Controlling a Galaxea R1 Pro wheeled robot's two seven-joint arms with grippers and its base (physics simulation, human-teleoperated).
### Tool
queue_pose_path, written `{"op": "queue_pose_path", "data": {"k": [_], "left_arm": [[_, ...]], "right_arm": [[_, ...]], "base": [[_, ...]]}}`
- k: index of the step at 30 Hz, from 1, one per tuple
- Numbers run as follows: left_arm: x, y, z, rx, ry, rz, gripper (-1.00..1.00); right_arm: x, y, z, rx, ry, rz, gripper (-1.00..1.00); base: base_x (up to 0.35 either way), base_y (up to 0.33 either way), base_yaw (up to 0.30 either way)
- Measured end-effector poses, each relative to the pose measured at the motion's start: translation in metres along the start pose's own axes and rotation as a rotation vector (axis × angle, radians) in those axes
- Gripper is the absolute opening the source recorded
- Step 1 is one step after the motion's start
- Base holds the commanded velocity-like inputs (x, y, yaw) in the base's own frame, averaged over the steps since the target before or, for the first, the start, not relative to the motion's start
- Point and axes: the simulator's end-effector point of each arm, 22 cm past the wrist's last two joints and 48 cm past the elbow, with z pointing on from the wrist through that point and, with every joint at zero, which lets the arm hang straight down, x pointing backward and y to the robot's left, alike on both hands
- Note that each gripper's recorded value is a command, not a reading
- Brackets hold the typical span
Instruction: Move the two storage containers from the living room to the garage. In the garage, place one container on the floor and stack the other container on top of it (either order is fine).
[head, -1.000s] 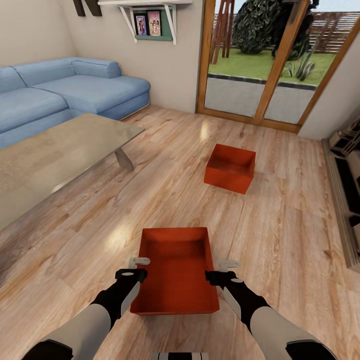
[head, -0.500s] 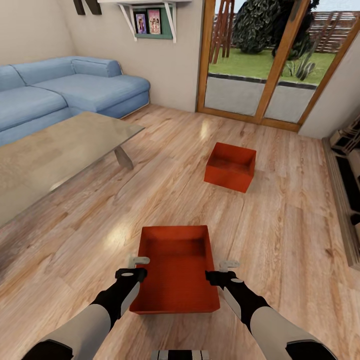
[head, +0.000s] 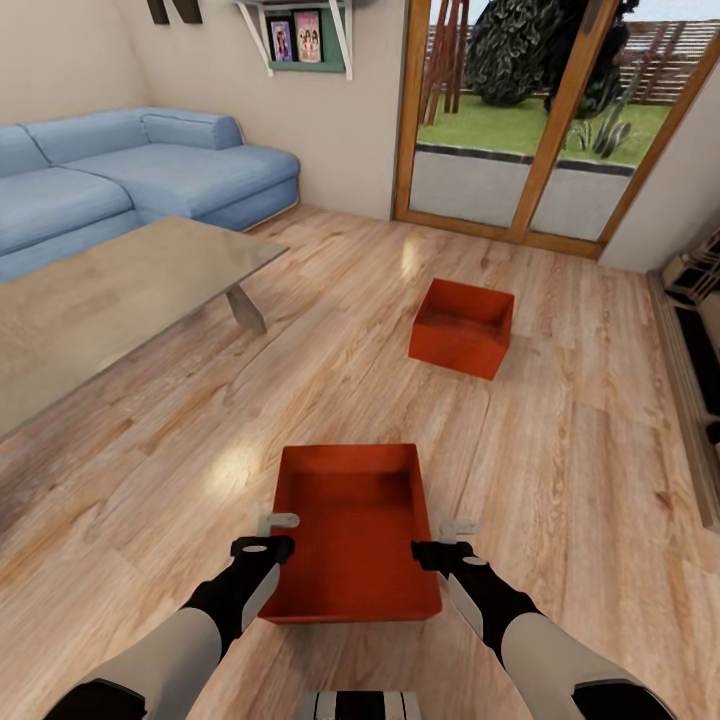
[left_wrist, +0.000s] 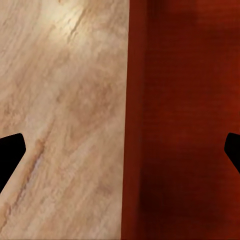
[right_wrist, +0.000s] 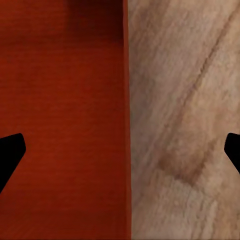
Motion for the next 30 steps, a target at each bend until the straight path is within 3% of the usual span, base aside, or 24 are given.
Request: {"op": "queue_pose_path", "data": {"k": [11,30], "left_arm": [[0.002,-0.006,0.002,0.007,-0.002,0.001,1.00],[0.029,-0.014,0.034,0.009,-0.006,-0.003,1.00]], "right_arm": [[0.002,-0.001,0.003,0.001,-0.004,-0.002,1.00],[0.025,-0.003,0.035,-0.001,-0.021,-0.004,1.00]], "base": [[0.000,0.000,0.000],[0.000,0.000,0.000]]}}
